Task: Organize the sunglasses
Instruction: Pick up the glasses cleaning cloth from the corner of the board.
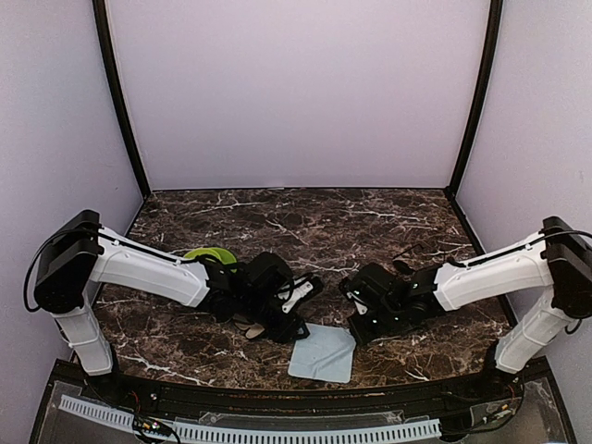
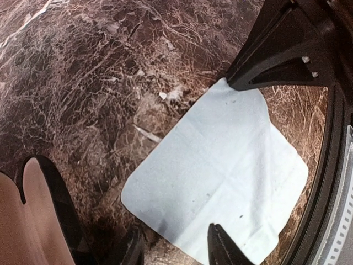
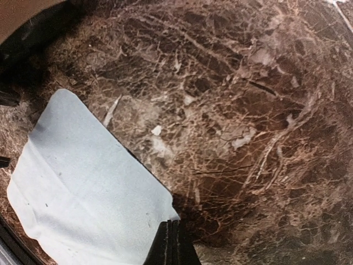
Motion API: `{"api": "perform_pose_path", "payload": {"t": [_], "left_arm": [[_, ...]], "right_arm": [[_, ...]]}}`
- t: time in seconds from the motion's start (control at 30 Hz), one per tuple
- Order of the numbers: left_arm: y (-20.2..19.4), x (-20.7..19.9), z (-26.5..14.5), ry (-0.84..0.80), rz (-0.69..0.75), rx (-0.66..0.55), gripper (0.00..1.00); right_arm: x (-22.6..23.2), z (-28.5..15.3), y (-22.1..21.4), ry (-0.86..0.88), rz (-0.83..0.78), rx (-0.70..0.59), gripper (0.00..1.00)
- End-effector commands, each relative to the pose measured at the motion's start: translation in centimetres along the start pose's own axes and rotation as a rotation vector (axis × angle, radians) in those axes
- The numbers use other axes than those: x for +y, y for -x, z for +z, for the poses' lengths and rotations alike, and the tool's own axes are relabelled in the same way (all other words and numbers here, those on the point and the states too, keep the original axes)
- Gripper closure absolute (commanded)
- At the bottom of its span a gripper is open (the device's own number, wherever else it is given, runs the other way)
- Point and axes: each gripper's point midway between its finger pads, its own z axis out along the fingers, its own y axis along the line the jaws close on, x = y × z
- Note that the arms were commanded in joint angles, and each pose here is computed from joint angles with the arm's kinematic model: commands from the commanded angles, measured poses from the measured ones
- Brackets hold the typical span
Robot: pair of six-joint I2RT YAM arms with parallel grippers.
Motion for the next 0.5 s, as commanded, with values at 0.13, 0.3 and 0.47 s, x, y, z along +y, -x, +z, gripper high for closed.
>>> {"api": "perform_pose_path", "payload": {"t": [0.13,0.3,0.47], "left_arm": [[1.0,0.7,1.1,0.001,0.024,0.024,0.62],[2.0,1.5,1.6,-0.006,0.001,0.028,0.65],[2.0,1.9,2.0,-0.003,0.003,0.052,0.68]], "right_arm": [[-1.0,-1.3,1.0,0.028,-0.019,-0.049,1.0],[-1.7,-0.8,0.8,0.014,-0.027,-0.033,1.0],[-2.2,-0.6,0.7,0.006,-0.027,-0.028,1.0]]}}
